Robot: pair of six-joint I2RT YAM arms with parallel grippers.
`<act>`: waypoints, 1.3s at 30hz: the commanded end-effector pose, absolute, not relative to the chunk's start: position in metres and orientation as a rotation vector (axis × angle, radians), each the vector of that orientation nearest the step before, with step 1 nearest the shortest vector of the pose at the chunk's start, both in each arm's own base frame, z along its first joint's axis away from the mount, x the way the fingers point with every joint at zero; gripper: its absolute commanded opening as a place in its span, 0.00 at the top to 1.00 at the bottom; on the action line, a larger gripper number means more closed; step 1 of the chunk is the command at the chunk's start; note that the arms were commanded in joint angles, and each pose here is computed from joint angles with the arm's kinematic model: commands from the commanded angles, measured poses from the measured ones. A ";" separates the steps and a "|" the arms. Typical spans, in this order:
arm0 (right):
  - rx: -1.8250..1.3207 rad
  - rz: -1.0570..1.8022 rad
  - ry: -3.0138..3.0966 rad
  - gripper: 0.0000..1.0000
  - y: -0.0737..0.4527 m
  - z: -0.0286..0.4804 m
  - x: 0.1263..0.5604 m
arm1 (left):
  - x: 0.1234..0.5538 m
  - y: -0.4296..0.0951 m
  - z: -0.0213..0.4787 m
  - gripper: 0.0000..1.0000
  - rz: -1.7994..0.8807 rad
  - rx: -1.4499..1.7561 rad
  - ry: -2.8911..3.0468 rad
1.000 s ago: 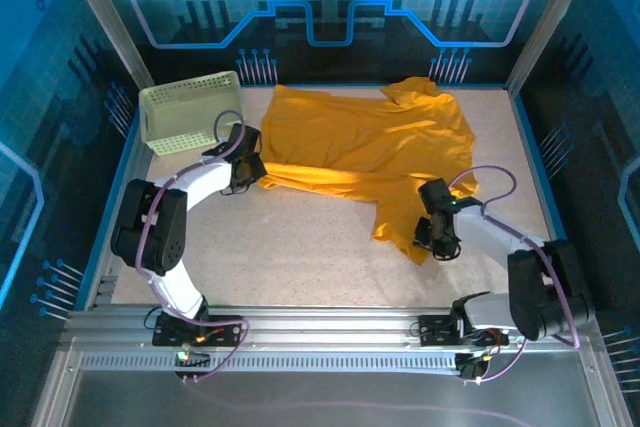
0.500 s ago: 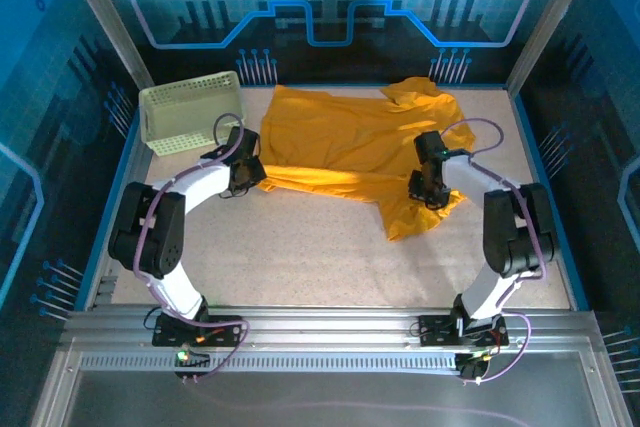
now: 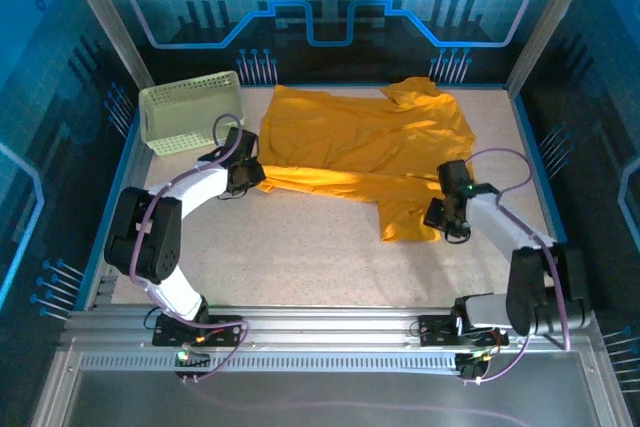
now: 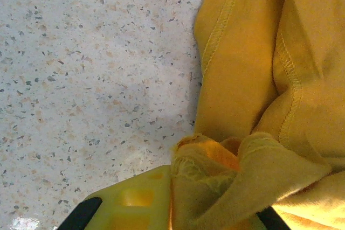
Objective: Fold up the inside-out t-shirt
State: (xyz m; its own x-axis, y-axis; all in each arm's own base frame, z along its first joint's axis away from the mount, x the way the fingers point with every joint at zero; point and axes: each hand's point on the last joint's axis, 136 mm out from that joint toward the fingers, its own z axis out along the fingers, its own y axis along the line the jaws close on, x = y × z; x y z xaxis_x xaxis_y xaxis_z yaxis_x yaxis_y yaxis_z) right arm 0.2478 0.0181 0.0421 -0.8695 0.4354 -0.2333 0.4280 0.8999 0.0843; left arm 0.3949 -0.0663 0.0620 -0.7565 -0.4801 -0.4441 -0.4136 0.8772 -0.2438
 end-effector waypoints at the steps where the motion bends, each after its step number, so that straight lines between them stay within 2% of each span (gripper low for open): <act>1: 0.734 0.137 2.840 0.54 0.027 0.031 0.230 | 0.396 -0.064 0.068 0.89 -0.176 -0.635 2.530; 7: 0.737 0.177 2.848 0.55 0.029 0.021 0.241 | 0.396 -0.065 0.068 0.88 -0.183 -0.634 2.533; 16: 0.715 -0.002 2.832 0.53 0.009 0.031 0.256 | 0.393 -0.066 0.071 0.88 -0.196 -0.631 2.525; 21: 0.713 0.016 2.853 0.52 0.012 0.026 0.258 | 0.393 -0.066 0.071 0.88 -0.195 -0.633 2.523; 30: 0.756 0.017 2.889 0.52 0.016 0.015 0.243 | 0.393 -0.065 0.072 0.88 -0.193 -0.629 2.519; 34: 0.758 0.056 2.908 0.64 0.024 0.010 0.243 | 0.394 -0.066 0.072 0.88 -0.200 -0.632 2.514; 37: 0.754 0.069 2.892 0.86 0.026 0.016 0.244 | 0.396 -0.069 0.075 0.88 -0.231 -0.618 2.506; 39: 0.751 0.040 2.859 0.93 0.020 0.028 0.244 | 0.396 -0.072 0.079 0.89 -0.255 -0.594 2.497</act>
State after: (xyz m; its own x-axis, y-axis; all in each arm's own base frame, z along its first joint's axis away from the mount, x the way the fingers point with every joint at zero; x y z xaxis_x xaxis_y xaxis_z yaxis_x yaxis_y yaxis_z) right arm 0.2486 0.0221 0.0166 -0.8606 0.4858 -0.1531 0.4793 0.8741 0.0794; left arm 0.3957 -0.0683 0.0659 -0.7524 -0.4801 -0.4509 -0.4034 0.8771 -0.2607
